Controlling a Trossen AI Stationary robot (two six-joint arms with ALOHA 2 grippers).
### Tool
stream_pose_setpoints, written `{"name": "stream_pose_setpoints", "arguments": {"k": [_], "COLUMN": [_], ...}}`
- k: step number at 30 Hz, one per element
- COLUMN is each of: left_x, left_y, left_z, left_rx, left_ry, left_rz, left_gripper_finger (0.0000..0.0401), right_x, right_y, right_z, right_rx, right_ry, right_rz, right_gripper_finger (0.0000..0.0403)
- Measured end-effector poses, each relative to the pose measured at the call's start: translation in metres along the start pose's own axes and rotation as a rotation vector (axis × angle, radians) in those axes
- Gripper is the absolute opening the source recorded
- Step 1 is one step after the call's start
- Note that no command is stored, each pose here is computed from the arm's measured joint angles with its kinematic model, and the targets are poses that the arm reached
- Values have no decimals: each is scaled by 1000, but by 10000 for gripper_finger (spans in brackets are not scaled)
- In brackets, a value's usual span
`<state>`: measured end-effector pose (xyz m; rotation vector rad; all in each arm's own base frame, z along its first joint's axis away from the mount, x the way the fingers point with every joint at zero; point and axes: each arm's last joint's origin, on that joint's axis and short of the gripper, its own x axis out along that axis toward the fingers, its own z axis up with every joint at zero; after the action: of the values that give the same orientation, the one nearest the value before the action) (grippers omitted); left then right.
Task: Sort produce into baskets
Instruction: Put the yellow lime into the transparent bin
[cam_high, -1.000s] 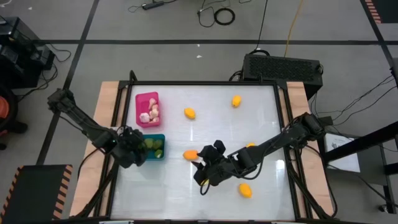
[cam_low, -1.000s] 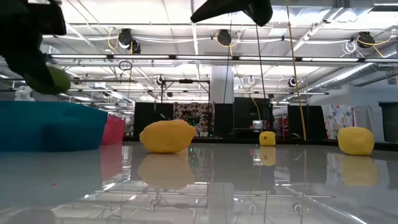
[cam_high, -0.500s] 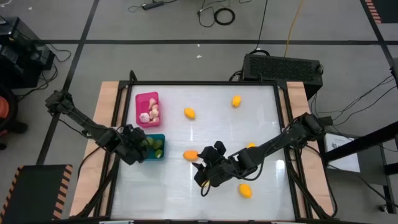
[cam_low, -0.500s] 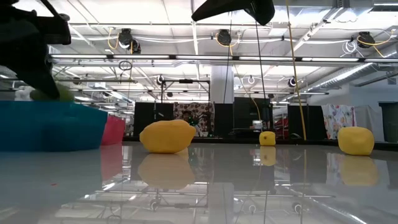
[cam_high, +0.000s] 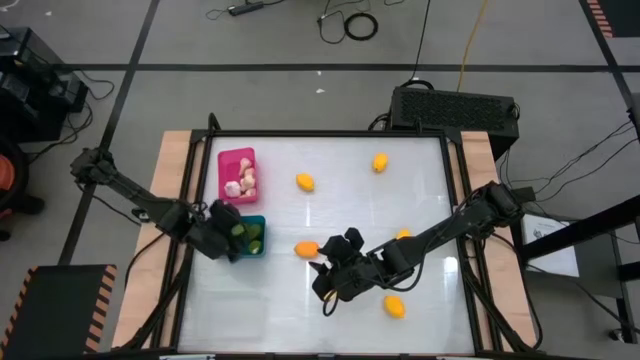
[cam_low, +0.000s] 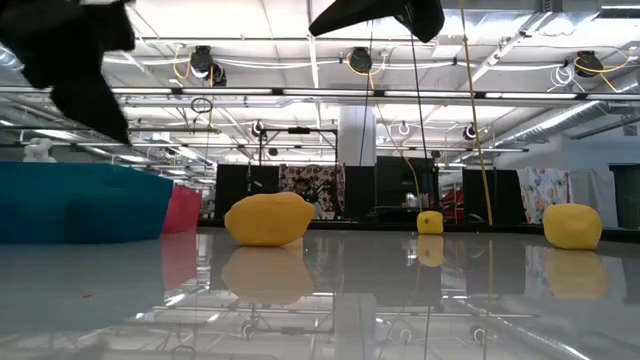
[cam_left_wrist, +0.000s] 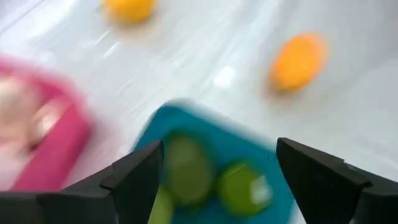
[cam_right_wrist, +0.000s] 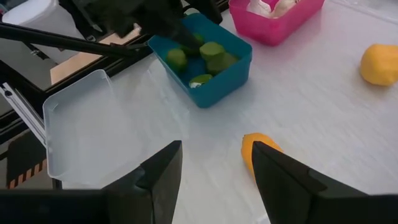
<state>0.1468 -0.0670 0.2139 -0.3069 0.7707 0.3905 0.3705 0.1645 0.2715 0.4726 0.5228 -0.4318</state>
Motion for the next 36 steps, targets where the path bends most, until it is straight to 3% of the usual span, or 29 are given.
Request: {"name": "stream_pose_setpoints", "arguments": {"k": [10,21,27,36], "left_x": [-5,33,53,63], "left_y": [-41,-75,-88,-104], "left_z": [30,24,18,21], "left_rx": [166,401,433,472], "left_ry": [-245,-268,-271,-408], "left_rz": [-427,-492,-529,-620], "left_gripper_finger": [317,317,317,317], "right_x": [-2,-6,-14,-18], "right_y": [2,4,3,2], "right_z": [-2,-6,-18,-24], "right_rx": [0,-18,-89,-51], "right_ry": [1,-10,31,24], "right_rz": [6,-6,-50,-93], "right_gripper_finger": [187,187,187,187]}}
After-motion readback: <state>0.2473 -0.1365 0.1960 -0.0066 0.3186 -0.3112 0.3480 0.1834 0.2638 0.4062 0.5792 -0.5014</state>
